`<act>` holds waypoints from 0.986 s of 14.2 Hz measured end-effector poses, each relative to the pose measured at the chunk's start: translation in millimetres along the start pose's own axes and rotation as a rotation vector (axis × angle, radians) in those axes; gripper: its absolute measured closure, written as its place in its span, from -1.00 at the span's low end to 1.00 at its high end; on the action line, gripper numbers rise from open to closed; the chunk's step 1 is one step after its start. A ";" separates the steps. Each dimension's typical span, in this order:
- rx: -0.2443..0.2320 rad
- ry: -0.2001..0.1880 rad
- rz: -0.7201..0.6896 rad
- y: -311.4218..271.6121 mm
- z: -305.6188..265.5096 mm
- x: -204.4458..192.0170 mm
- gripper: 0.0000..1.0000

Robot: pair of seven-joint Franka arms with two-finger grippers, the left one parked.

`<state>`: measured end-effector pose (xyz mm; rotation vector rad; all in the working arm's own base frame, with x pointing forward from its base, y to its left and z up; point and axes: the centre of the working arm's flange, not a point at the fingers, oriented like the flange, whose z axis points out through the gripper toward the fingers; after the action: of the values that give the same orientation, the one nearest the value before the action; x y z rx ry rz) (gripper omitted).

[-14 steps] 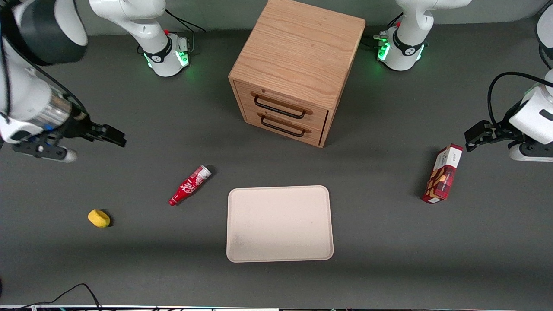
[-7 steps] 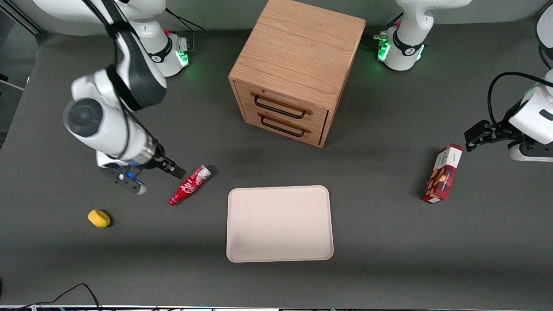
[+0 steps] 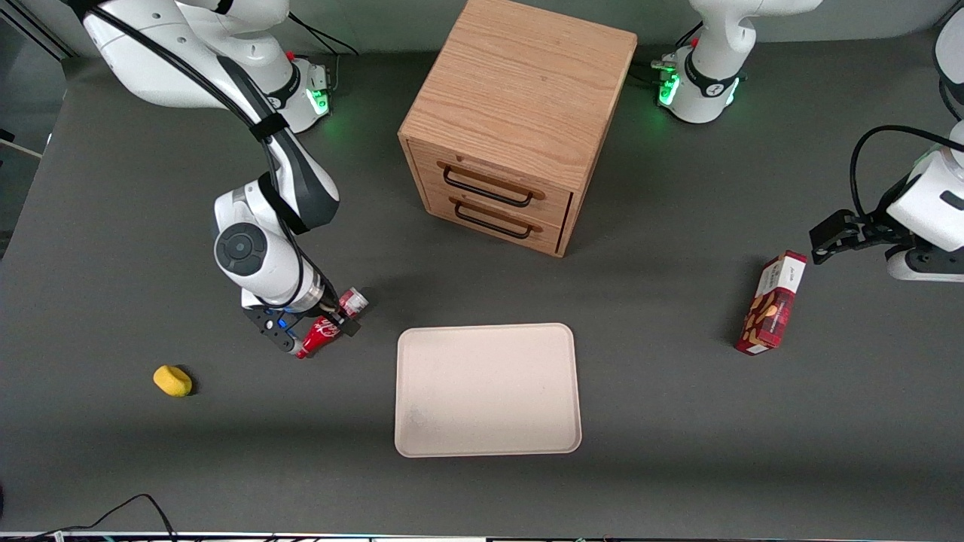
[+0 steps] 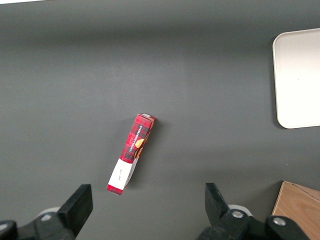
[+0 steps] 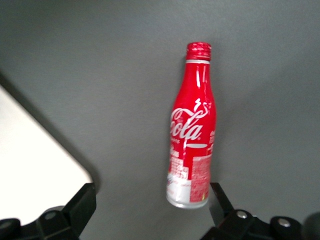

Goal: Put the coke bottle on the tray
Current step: 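Close the right gripper around the bottle's body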

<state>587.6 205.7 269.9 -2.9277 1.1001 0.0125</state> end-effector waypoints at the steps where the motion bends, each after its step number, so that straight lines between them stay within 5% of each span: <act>1: 0.002 0.002 -0.002 6.8 10.8 -2.9 -1.00; 14: 0.039 0.035 0.028 46.4 85.0 15.0 -1.00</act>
<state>568.2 162.2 184.2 -2.8885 1.1321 -0.0592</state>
